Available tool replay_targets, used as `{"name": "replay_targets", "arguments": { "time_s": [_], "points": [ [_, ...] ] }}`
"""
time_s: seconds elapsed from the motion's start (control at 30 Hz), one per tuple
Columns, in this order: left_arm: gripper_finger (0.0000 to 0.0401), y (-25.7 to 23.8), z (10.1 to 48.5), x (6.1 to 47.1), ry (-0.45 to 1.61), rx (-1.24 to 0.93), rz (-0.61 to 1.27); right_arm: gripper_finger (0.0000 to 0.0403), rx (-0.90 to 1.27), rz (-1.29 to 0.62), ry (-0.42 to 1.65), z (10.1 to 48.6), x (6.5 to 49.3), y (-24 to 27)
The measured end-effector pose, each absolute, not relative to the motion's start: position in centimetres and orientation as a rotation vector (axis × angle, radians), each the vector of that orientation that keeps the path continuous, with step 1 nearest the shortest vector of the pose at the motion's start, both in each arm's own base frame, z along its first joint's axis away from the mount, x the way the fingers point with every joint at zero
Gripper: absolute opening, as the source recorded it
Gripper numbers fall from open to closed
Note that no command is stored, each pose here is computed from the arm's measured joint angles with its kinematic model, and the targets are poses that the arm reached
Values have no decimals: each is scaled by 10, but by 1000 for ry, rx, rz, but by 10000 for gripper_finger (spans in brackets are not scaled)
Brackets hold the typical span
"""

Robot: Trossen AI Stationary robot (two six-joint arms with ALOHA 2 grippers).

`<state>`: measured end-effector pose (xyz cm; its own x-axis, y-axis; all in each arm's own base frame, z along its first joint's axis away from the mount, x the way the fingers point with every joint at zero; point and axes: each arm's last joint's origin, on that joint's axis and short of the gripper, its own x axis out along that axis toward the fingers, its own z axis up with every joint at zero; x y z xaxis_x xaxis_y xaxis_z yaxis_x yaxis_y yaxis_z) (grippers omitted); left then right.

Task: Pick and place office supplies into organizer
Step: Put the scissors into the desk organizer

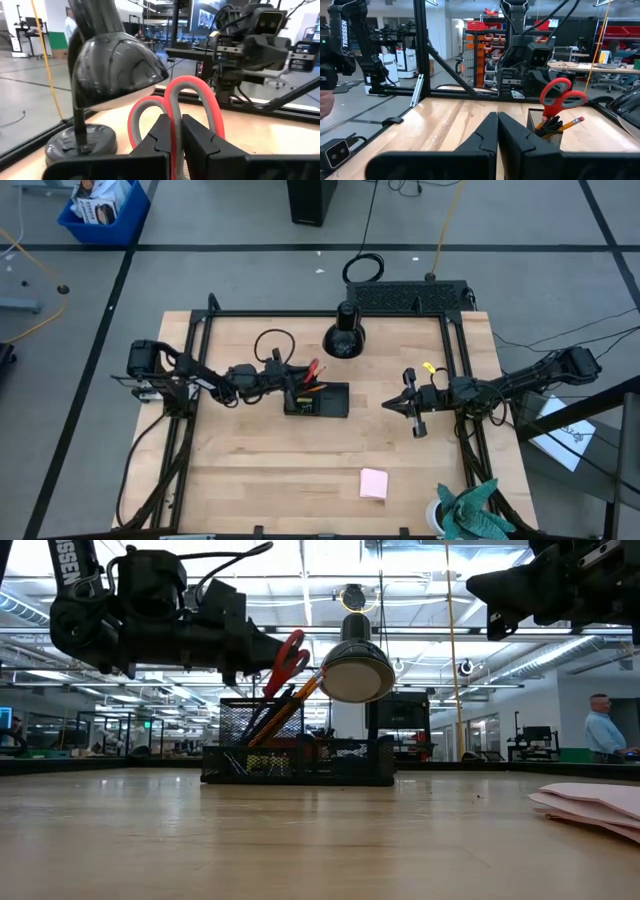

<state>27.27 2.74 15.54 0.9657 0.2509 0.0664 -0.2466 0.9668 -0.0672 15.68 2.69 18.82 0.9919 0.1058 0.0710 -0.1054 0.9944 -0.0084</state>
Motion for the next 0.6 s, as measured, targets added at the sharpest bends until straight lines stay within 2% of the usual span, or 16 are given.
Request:
{"name": "replay_targets", "arguments": {
  "time_s": [0.17, 0.6],
  "points": [
    [10, 19, 152, 273, -33, -48, 276, 4, -2, 106, -71, 188, 157, 27],
    [29, 17, 147, 273, 24, 0, 315, 4, -2, 106, -73, 188, 157, 27]
  ]
}}
